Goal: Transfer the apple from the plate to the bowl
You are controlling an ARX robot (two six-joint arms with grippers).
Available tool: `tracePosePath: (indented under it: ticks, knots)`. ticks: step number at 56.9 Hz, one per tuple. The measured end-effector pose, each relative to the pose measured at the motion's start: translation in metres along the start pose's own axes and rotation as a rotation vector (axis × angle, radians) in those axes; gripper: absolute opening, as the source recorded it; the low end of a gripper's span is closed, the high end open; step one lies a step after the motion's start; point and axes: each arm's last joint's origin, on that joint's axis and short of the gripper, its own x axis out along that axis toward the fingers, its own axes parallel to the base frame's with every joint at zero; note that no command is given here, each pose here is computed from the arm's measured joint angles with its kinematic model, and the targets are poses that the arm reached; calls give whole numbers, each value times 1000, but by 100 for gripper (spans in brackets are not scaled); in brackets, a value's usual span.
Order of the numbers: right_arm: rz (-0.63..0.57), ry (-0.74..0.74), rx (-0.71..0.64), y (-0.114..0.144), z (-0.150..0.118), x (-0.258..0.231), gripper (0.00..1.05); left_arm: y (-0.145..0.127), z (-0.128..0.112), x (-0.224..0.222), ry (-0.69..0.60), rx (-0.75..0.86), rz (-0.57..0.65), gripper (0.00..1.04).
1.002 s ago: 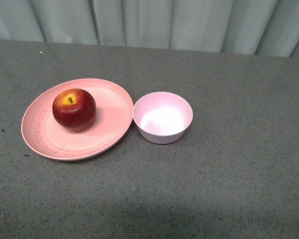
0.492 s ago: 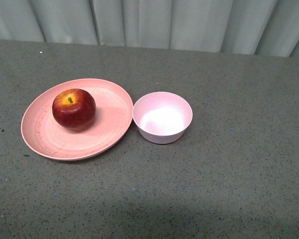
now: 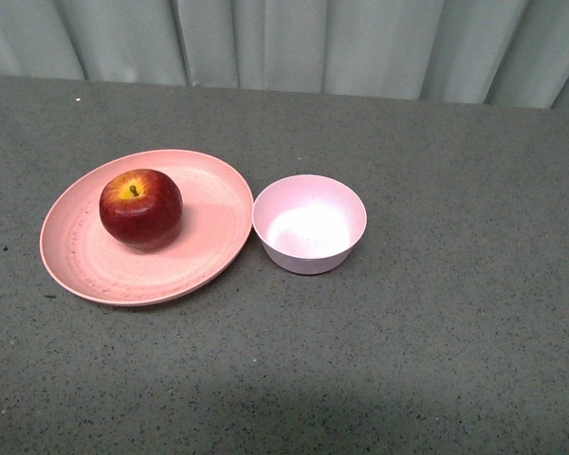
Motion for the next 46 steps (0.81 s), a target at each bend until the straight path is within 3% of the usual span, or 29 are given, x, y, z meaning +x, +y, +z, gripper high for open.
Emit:
tracePosePath:
  ticks: [5,35,46]
  knots:
    - [0,0,0,0,0,0,6,0,0,0,0,0,0,98]
    - [0,-1,0,0,0,0,95,0,0,0,0,0,0,98]
    - [0,-1,1,0,0,0,95,0,0,0,0,0,0,98]
